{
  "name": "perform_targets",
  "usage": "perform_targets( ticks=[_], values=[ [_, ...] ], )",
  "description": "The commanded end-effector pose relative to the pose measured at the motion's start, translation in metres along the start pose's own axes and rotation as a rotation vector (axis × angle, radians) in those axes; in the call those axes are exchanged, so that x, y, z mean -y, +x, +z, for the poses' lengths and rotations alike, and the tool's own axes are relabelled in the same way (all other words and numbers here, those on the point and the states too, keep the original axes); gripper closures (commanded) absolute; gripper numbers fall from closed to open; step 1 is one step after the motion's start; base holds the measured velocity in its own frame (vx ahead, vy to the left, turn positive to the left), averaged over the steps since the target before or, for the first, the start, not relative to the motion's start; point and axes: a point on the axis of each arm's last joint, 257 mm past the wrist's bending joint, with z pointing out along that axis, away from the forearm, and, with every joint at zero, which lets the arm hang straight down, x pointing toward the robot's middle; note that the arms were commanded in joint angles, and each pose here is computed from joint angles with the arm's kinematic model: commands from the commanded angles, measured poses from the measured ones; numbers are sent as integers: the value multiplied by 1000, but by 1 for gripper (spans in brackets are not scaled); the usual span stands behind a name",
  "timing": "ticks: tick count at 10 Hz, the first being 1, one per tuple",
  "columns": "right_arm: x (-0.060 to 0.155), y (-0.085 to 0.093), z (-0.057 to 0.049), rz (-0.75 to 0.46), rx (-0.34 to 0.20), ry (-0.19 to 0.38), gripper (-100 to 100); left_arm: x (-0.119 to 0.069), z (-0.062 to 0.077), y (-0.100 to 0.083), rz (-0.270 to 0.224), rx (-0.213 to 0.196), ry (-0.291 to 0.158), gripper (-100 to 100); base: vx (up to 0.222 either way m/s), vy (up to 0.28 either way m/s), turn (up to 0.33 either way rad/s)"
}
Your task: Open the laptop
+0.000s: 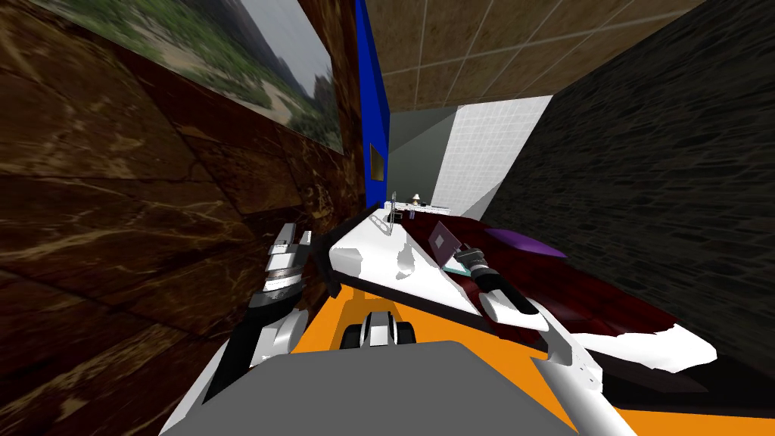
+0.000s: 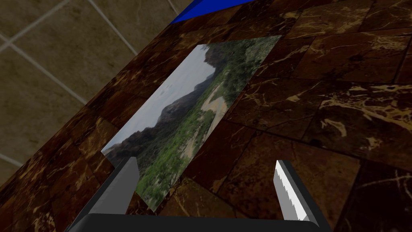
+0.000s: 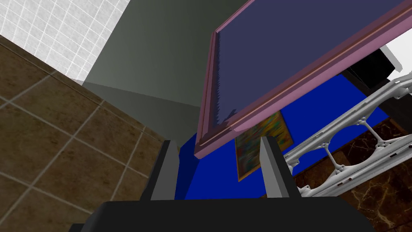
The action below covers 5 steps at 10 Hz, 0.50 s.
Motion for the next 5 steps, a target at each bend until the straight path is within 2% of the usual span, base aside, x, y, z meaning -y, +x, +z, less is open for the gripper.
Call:
perform_targets(
  ticks=[1,2,5],
  values=[
    [-4,10,6,107,-25,-9,100,0,0,0,0,0,0,0,-53,-72,0],
    [-1,2,5,79,-7,-3,100,0,0,0,0,0,0,0,-19,-35,3],
    [-11,12,13,211,-14,-1,100,0,0,0,0,0,0,0,-38,-68,7]
  ],
)
